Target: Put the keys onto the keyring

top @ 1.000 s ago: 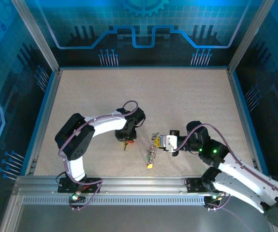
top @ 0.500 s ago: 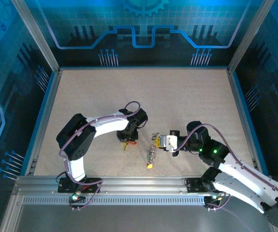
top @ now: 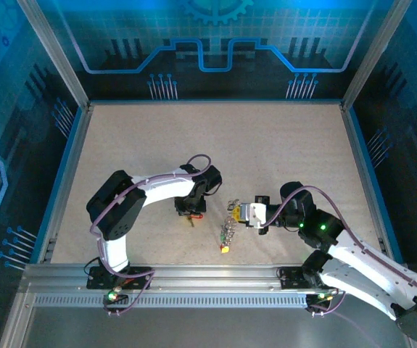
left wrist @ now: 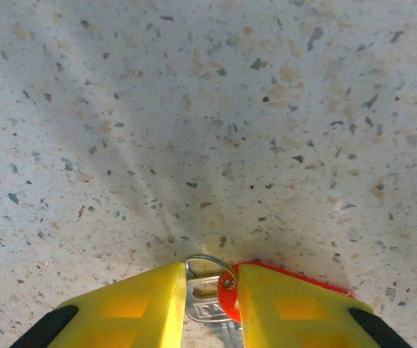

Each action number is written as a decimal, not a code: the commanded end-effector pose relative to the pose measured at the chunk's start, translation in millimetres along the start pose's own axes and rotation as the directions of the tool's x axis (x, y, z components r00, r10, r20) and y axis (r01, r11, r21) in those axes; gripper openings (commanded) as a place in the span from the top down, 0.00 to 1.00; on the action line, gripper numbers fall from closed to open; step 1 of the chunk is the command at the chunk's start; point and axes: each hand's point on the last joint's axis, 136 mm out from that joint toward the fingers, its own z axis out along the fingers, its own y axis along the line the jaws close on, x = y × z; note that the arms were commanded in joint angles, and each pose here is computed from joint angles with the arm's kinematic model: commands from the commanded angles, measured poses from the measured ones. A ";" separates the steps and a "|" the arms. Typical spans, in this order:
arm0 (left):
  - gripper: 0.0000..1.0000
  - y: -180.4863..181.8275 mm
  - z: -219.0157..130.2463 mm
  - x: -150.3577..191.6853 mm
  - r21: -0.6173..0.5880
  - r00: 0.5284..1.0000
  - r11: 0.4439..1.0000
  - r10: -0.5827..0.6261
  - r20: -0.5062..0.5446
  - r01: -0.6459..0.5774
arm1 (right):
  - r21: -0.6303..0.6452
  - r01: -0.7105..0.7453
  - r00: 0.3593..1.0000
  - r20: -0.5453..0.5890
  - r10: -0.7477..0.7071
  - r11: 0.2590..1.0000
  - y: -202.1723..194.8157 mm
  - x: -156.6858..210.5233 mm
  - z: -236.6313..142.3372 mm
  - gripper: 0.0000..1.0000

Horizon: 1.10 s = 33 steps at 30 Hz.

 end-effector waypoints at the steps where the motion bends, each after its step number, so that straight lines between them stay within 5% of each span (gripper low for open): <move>1: 0.75 10.8 5.8 8.5 -0.061 1.000 0.998 -0.007 -0.029 0.005 | 0.046 0.025 0.998 0.057 -0.028 0.999 -14.2 -22.8 -9.7 1.00; 9: 0.80 4.7 8.2 4.7 -0.015 1.000 1.000 0.006 -0.023 -0.006 | 0.046 0.026 0.998 0.059 -0.029 0.999 -14.2 -23.7 -10.0 1.00; 16: 0.82 -7.0 -2.7 -2.9 0.223 0.999 0.975 0.013 0.030 -0.020 | 0.051 0.028 0.998 0.059 -0.031 0.998 -14.3 -24.3 -11.6 1.00; 20: 0.82 0.6 -5.6 -6.9 0.241 0.999 0.971 -0.003 0.039 -0.006 | 0.047 0.027 0.998 0.059 -0.030 0.999 -14.0 -24.0 -10.5 1.00; 26: 0.65 6.7 -10.9 -14.0 0.212 0.996 0.977 -0.045 0.071 0.029 | 0.047 0.028 0.998 0.058 -0.031 0.999 -14.5 -24.3 -10.4 1.00; 33: 0.66 12.8 -14.0 -21.7 0.167 0.990 0.982 -0.102 0.094 0.085 | 0.045 0.027 0.998 0.056 -0.030 0.999 -14.6 -24.4 -10.0 1.00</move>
